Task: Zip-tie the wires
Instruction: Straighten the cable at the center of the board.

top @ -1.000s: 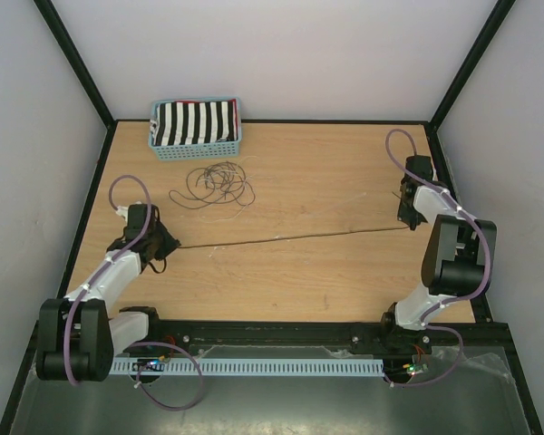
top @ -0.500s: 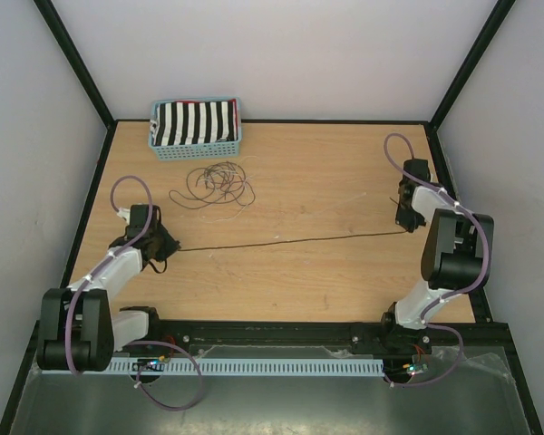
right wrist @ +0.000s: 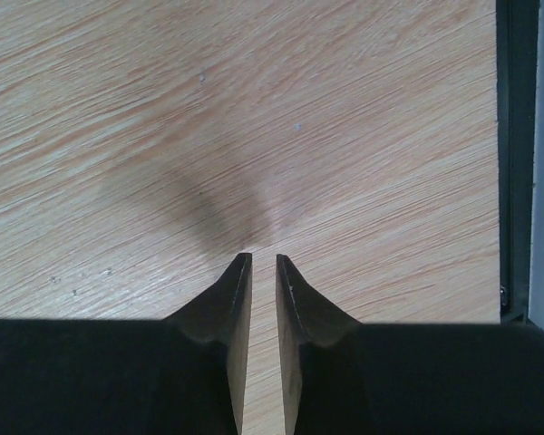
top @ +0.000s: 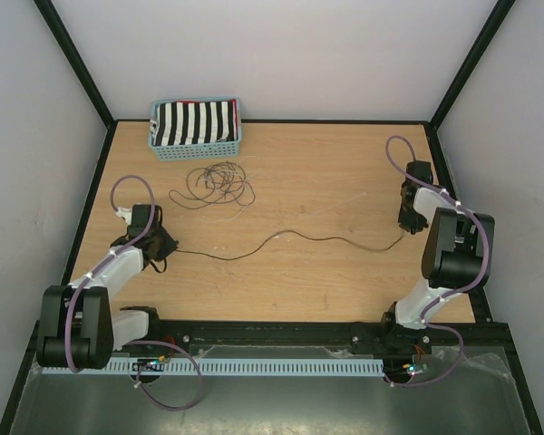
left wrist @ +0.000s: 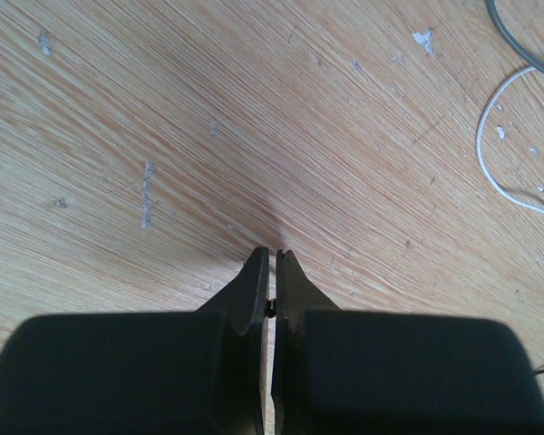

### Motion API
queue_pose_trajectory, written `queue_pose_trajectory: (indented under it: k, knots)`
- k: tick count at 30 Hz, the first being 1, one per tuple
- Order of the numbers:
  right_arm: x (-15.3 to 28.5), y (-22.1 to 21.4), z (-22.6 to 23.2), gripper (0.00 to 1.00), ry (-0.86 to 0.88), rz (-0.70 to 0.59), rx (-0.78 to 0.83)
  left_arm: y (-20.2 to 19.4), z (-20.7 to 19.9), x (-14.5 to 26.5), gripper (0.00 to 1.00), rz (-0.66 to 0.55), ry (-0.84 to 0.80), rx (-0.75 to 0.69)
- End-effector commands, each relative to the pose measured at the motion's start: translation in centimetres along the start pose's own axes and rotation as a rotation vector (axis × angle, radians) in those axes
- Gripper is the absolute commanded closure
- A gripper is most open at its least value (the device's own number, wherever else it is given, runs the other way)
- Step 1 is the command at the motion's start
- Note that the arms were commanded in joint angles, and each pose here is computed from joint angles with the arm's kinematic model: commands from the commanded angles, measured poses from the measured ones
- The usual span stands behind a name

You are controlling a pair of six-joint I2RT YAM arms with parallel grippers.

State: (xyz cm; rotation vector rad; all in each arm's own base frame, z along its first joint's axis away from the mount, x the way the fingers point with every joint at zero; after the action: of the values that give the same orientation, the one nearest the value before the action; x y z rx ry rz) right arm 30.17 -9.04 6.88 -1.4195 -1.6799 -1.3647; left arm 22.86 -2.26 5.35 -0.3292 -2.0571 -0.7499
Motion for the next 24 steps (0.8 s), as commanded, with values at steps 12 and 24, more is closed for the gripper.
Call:
queue_pose_trajectory:
  k: [12, 24]
  knots:
    - [3.1, 3.1, 1.2, 0.53, 0.196, -0.159, -0.054, 0.8, 0.4, -0.2, 0.94, -0.062, 0.038, -0.024]
    - [11.5, 5.1, 12.2, 0.39, 0.597, -0.374, 0.204, 1.8, 0.4, 0.9, 0.97, -0.122, 0.042, -0.047]
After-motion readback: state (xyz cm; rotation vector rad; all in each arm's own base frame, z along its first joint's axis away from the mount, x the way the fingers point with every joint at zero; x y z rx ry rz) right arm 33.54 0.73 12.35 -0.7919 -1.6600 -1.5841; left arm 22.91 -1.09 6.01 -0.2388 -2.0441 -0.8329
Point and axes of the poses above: each gripper's point midway between its finger pads, its own x axis back along the fingers, its own z axis along the line the jaws close on, y = z × x, the point moved 5 cm from there along x, back along the fingers, and after that the axes turned 12 degrees about x, right-handed, at the moved point
